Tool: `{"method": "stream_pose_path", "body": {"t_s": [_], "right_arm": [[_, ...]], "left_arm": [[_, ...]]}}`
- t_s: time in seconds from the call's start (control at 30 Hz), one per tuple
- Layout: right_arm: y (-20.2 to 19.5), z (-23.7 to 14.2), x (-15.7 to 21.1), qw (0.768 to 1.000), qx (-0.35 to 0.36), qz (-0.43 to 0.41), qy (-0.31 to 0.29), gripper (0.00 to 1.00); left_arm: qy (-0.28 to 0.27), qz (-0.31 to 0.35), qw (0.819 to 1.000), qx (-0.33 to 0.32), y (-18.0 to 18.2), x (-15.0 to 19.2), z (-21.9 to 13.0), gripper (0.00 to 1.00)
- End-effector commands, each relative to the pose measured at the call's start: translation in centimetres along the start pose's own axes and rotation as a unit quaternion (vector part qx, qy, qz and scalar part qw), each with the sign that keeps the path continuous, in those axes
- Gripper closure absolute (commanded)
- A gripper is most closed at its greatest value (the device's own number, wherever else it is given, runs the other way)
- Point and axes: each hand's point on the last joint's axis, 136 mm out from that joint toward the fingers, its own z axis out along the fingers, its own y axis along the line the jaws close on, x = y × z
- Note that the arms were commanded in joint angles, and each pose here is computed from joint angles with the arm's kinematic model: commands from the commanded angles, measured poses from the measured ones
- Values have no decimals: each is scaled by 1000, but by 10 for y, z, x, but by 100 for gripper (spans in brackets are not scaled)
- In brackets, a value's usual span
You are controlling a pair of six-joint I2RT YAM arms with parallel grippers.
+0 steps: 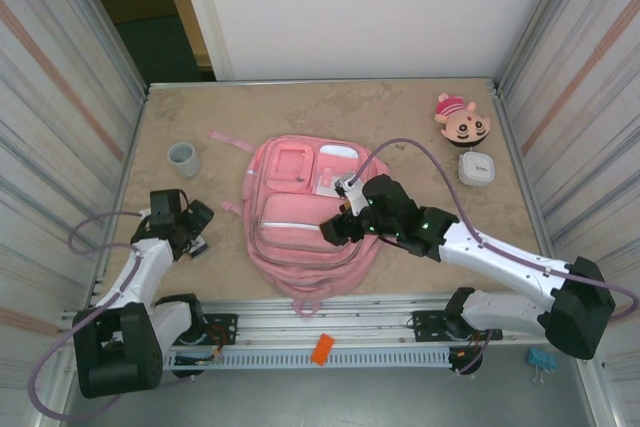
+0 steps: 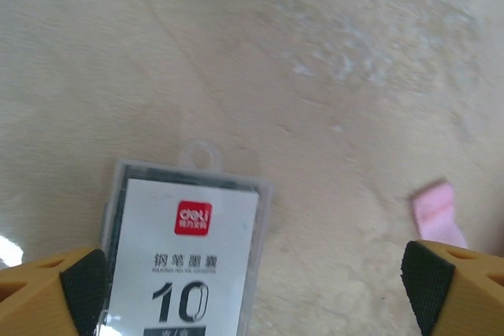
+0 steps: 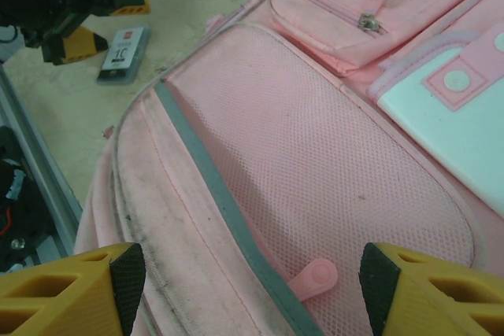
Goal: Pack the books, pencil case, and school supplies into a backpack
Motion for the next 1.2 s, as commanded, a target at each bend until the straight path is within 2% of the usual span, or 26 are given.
{"method": "stream_pose_path", "body": {"t_s": [0.0, 0.13, 0.23, 0.43, 0.67, 0.87, 1.07, 1.17], "right_arm": [[8, -2, -14, 1000, -7, -12, -13, 27], [7, 1, -12, 1000, -5, -11, -12, 27], [6, 3, -9, 1000, -5, -11, -11, 27], [4, 3, -6, 1000, 0, -18, -7, 27], [0, 3, -1, 1000, 6, -19, -8, 27], [-2, 3, 3, 1000, 11, -22, -4, 27], [-6, 1, 6, 999, 20, -29, -1, 27], [-7, -1, 7, 999, 23, -31, -1, 26]], "left_arm": [[19, 22, 999, 23, -14, 0, -15, 2], [29, 36, 998, -47, 8, 0, -27, 1], [56, 40, 993, -97, 24, 7, -29, 5], [87, 18, 988, -124, 34, 20, -17, 13], [82, 62, 980, -170, 31, 17, -9, 18], [105, 69, 969, -212, 35, 23, 5, 18], [112, 62, 967, -222, 35, 25, 10, 36], [104, 55, 970, -213, 31, 22, 4, 41]]}}
